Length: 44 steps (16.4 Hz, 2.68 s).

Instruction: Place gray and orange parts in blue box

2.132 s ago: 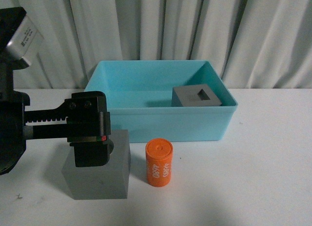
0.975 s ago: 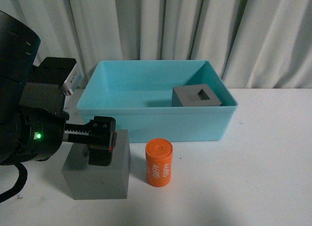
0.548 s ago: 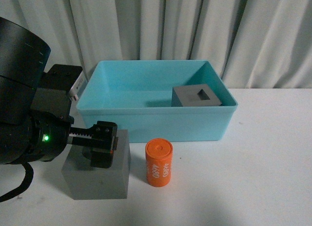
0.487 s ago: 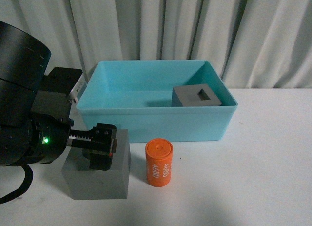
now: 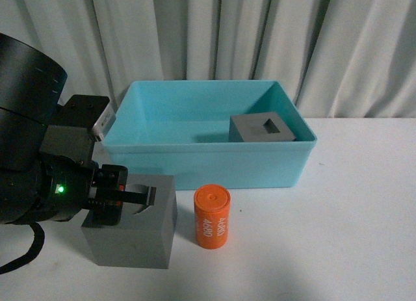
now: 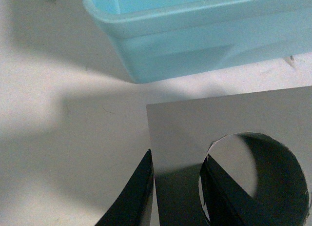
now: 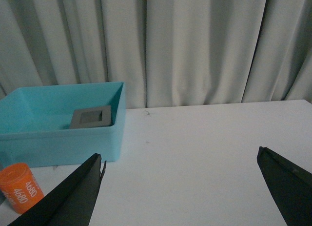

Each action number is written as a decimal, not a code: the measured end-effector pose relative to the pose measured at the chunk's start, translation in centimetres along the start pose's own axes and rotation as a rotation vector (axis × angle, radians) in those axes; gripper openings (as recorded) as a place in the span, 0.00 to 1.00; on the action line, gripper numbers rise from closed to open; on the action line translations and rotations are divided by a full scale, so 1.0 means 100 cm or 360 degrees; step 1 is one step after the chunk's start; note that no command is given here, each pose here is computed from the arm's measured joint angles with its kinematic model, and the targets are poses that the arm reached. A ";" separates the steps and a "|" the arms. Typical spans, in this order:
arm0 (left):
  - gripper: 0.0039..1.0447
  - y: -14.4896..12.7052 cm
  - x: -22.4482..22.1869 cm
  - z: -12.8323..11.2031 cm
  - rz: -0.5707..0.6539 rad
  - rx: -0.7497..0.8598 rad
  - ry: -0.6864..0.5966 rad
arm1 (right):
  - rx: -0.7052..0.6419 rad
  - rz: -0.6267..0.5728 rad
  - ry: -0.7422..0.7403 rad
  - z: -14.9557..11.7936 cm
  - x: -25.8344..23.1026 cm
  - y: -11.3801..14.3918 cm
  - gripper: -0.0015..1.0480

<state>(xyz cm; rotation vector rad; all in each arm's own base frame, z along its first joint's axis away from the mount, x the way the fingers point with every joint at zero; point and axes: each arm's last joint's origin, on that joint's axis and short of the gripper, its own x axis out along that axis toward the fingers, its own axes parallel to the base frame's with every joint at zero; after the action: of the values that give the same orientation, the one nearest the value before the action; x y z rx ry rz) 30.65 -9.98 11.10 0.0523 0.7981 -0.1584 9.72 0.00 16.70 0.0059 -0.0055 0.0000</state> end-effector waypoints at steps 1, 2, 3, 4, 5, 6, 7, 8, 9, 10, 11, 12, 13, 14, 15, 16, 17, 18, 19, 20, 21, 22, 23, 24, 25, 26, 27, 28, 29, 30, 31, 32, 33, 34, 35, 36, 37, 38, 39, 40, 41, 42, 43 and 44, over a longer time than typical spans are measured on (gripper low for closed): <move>0.22 -0.001 -0.001 0.001 -0.0008 -0.0004 0.0002 | 0.0000 0.0000 0.0000 0.000 0.000 0.000 0.94; 0.21 -0.001 -0.004 0.002 -0.0012 -0.0009 0.0011 | 0.0000 -0.0001 0.0000 0.000 0.000 0.000 0.94; 0.20 -0.001 -0.009 0.003 -0.0014 -0.0026 0.0030 | 0.0000 -0.0001 0.0000 0.000 0.000 0.000 0.94; 0.20 -0.001 -0.018 0.006 -0.0043 -0.0064 0.0049 | 0.0000 0.0000 0.0000 0.000 0.000 0.000 0.94; 0.20 -0.001 -0.029 0.014 -0.0056 -0.0093 0.0021 | 0.0000 -0.0001 0.0000 0.000 0.000 0.000 0.94; 0.20 -0.002 -0.041 0.027 -0.0074 -0.0118 -0.0057 | 0.0000 0.0000 0.0000 0.000 0.000 0.000 0.94; 0.20 -0.003 -0.055 0.047 -0.0097 -0.0144 -0.0176 | 0.0000 0.0000 0.0000 0.000 0.000 0.000 0.94; 0.20 -0.004 -0.067 0.066 -0.0117 -0.0157 -0.0291 | 0.0000 0.0000 0.0000 0.000 0.000 0.000 0.94; 0.20 -0.004 -0.081 0.088 -0.0133 -0.0176 -0.0424 | 0.0000 0.0000 0.0000 0.000 0.000 0.000 0.94; 0.20 -0.005 -0.091 0.107 -0.0148 -0.0186 -0.0533 | 0.0000 0.0000 0.0000 0.000 0.000 0.000 0.94; 0.20 -0.006 -0.096 0.119 -0.0146 -0.0192 -0.0606 | 0.0000 0.0000 0.0000 0.000 0.000 0.000 0.94; 0.19 -0.007 -0.097 0.130 -0.0134 -0.0192 -0.0653 | 0.0000 -0.0001 0.0000 0.000 0.000 0.000 0.94; 0.19 -0.008 -0.094 0.137 -0.0124 -0.0185 -0.0668 | 0.0000 -0.0001 0.0000 0.000 0.000 0.000 0.94; 0.19 -0.009 -0.085 0.144 -0.0099 -0.0166 -0.0676 | 0.0000 0.0000 0.0000 0.000 0.000 0.000 0.94; 0.19 -0.008 -0.075 0.147 -0.0064 -0.0156 -0.0657 | 0.0000 0.0000 0.0000 0.000 0.000 0.000 0.94; 0.19 -0.009 -0.064 0.150 -0.0045 -0.0142 -0.0629 | 0.0000 0.0000 0.0000 0.000 0.000 0.000 0.94; 0.19 -0.008 -0.053 0.150 -0.0025 -0.0120 -0.0606 | 0.0000 -0.0001 0.0000 0.000 0.000 0.000 0.94; 0.19 -0.008 -0.042 0.150 -0.0001 -0.0113 -0.0571 | 0.0000 0.0000 0.0000 0.000 0.000 0.000 0.94; 0.19 -0.007 -0.032 0.148 0.0019 -0.0091 -0.0548 | 0.0000 -0.0001 0.0000 0.000 0.000 0.000 0.94; 0.19 -0.006 -0.023 0.147 0.0041 -0.0081 -0.0515 | 0.0000 0.0000 0.0000 0.000 0.000 0.000 0.94; 0.19 -0.003 -0.015 0.146 0.0059 -0.0082 -0.0471 | 0.0000 0.0000 0.0000 0.000 0.000 0.000 0.94; 0.19 -0.001 -0.005 0.143 0.0082 -0.0076 -0.0454 | 0.0000 0.0000 0.0000 0.000 0.000 0.000 0.94; 0.19 0.001 0.004 0.139 0.0112 -0.0053 -0.0425 | 0.0000 0.0000 0.0000 0.000 0.000 0.000 0.94; 0.19 0.010 0.017 0.133 0.0171 -0.0031 -0.0384 | 0.0000 0.0000 0.0000 0.000 0.000 0.000 0.94; 0.19 0.012 0.020 0.132 0.0183 -0.0034 -0.0384 | 0.0000 -0.0001 0.0000 0.000 0.000 0.000 0.94; 0.19 0.013 0.021 0.130 0.0190 -0.0034 -0.0379 | 0.0000 -0.0001 0.0000 0.000 0.000 0.000 0.94; 0.19 0.013 0.023 0.127 0.0192 -0.0033 -0.0366 | 0.0000 0.0000 0.0000 0.000 0.000 0.000 0.94; 0.19 0.014 0.024 0.125 0.0194 -0.0033 -0.0357 | 0.0000 0.0000 0.0000 0.000 0.000 0.000 0.94; 0.19 0.016 0.024 0.123 0.0198 -0.0035 -0.0352 | 0.0000 0.0000 0.0000 0.000 0.000 0.000 0.94; 0.19 0.016 0.024 0.122 0.0198 -0.0035 -0.0350 | 0.0000 0.0000 0.0000 0.000 0.000 0.000 0.94; 0.29 0.016 0.025 0.121 0.0195 -0.0035 -0.0345 | 0.0000 0.0000 0.0000 0.000 0.000 0.000 0.94; 0.40 0.017 0.025 0.121 0.0196 -0.0038 -0.0351 | 0.0000 0.0000 0.0000 0.000 0.000 0.000 0.94; 0.50 0.018 0.025 0.121 0.0200 -0.0042 -0.0354 | 0.0000 -0.0001 0.0000 0.000 0.000 0.000 0.94; 0.61 0.021 0.025 0.119 0.0205 -0.0047 -0.0346 | 0.0000 0.0000 0.0000 0.000 0.000 0.000 0.94; 0.71 0.023 0.023 0.115 0.0208 -0.0052 -0.0330 | 0.0000 -0.0001 0.0000 0.000 0.000 0.000 0.94; 0.81 0.025 0.018 0.111 0.0186 -0.0076 -0.0303 | 0.0000 0.0000 0.0000 0.000 0.000 0.000 0.94; 0.92 0.027 0.007 0.111 0.0164 -0.0117 -0.0324 | 0.0000 -0.0001 0.0000 0.000 0.000 0.000 0.94; 0.95 0.028 -0.011 0.113 0.0124 -0.0157 -0.0370 | 0.0000 0.0000 0.0000 0.000 0.000 0.000 0.94; 0.93 0.029 -0.033 0.114 0.0068 -0.0220 -0.0403 | 0.0000 0.0000 0.0000 0.000 0.000 0.000 0.94; 0.94 0.029 -0.058 0.111 -0.0008 -0.0290 -0.0436 | 0.0000 0.0000 0.0000 0.000 0.000 0.000 0.94; 0.94 0.025 -0.107 0.089 -0.0194 -0.0478 -0.0420 | 0.0000 0.0000 0.0000 0.000 0.000 0.000 0.94; 0.94 0.011 -0.154 0.032 -0.0374 -0.0700 -0.0340 | 0.0000 0.0000 0.0000 0.000 0.000 0.000 0.94; 0.94 0.010 -0.161 0.018 -0.0410 -0.0757 -0.0346 | 0.0000 0.0000 0.0000 0.000 0.000 0.000 0.94; 0.94 0.011 -0.166 0.002 -0.0397 -0.0838 -0.0317 | 0.0000 -0.0001 0.0000 0.000 0.000 0.000 0.94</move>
<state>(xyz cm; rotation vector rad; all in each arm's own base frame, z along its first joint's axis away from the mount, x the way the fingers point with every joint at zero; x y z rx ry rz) 19.56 -6.93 23.15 -0.5545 0.6245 -0.1817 9.72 0.00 16.70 0.0059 -0.0055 -0.0004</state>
